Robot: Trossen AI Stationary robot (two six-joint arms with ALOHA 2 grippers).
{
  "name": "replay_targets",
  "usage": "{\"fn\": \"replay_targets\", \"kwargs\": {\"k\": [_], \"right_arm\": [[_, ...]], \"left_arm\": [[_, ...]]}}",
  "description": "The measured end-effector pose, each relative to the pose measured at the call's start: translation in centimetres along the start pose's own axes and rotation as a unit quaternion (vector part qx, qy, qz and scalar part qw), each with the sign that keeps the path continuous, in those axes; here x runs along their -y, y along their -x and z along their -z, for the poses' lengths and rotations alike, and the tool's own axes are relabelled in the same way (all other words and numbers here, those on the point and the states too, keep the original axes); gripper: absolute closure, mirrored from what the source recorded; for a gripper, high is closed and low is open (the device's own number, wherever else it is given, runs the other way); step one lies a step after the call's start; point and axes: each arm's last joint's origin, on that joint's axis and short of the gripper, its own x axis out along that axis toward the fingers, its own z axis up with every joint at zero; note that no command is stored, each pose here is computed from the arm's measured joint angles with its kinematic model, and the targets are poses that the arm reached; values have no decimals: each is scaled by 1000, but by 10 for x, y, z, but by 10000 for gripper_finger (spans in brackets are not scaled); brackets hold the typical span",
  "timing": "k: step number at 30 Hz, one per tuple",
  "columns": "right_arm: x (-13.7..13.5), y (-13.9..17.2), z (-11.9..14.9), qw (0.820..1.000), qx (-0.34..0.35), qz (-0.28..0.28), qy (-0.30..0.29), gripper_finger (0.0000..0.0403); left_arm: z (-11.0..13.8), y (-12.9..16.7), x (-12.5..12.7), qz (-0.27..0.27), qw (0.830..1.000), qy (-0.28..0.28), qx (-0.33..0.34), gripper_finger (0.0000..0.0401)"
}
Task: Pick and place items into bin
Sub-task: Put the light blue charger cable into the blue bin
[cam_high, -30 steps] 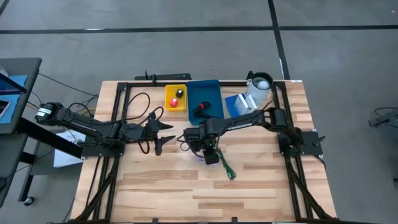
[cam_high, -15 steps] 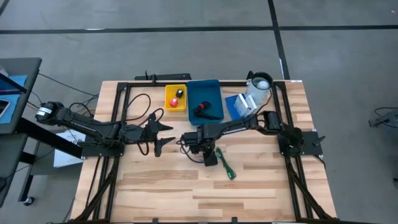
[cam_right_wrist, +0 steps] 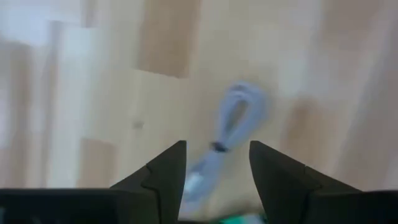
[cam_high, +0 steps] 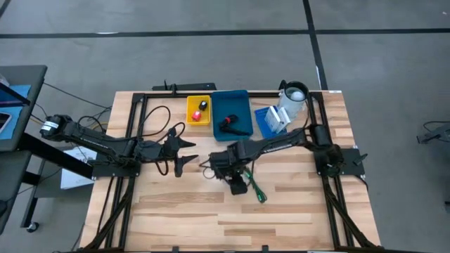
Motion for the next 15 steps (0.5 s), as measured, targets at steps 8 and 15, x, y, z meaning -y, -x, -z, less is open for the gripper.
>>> {"fn": "replay_targets", "kwargs": {"k": [8,15], "right_arm": [[-7,-24,-1,1000,-29,-2,11,215],[8,-42,3,998,-55,-4,-7,203]], "left_arm": [[0,0,0,0,1000,4,0,189],[1,2,4,12,1000,9,-1,189]]}}
